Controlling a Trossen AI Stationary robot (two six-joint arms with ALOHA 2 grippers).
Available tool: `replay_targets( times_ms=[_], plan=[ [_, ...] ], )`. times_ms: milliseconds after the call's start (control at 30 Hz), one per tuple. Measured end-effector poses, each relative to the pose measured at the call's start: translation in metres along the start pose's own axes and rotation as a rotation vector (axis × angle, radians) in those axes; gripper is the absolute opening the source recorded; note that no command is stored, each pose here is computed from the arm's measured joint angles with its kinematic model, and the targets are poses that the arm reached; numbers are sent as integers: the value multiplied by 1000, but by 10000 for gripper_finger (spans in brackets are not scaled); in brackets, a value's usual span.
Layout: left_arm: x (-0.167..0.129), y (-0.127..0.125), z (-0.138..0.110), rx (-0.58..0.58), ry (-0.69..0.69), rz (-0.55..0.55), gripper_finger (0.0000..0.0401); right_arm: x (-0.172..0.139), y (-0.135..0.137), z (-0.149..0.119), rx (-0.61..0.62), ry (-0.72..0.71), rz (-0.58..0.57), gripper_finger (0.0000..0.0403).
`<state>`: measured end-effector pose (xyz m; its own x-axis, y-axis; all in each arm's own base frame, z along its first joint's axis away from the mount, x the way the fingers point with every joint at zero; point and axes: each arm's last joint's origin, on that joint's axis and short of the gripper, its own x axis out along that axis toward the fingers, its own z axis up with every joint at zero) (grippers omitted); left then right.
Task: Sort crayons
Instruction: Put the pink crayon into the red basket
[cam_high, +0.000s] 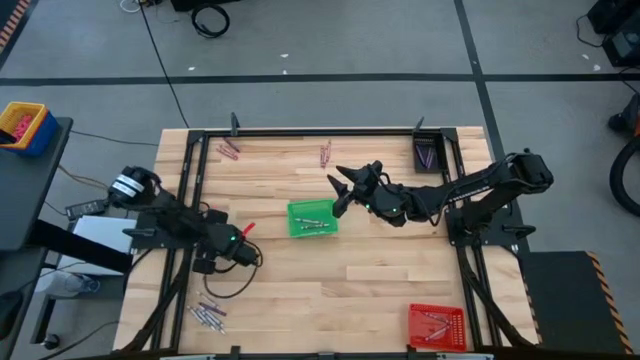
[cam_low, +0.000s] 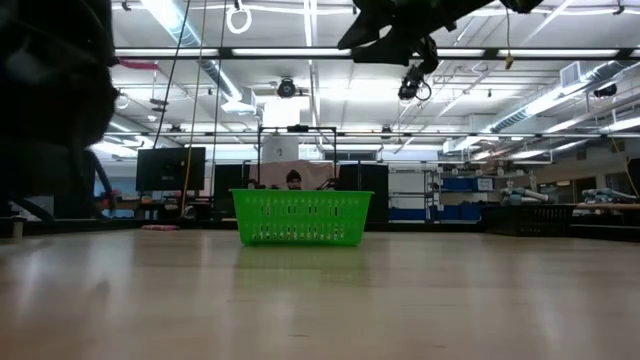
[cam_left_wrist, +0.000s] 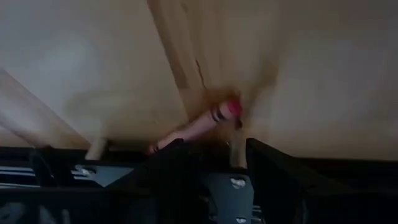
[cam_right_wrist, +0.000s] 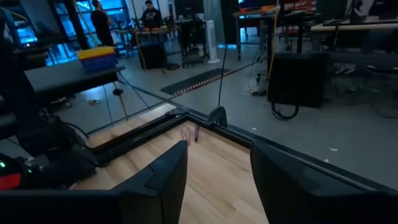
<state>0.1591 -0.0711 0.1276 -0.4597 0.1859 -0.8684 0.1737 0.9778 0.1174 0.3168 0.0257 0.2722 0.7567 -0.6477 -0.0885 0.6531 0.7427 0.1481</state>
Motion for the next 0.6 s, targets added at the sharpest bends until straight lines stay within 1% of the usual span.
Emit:
replay_targets(
  times_ms=[200, 367, 600],
  plan=[
    [4, 7, 16, 2, 26, 49, 181, 0, 0, 0, -2, 1, 0, 179],
    [10, 6, 23, 78, 54, 6, 171, 0, 0, 0, -2, 5, 13, 179],
    [12, 7, 25, 68, 68, -12, 153, 0, 0, -1, -3, 6, 13, 179]
  ],
)
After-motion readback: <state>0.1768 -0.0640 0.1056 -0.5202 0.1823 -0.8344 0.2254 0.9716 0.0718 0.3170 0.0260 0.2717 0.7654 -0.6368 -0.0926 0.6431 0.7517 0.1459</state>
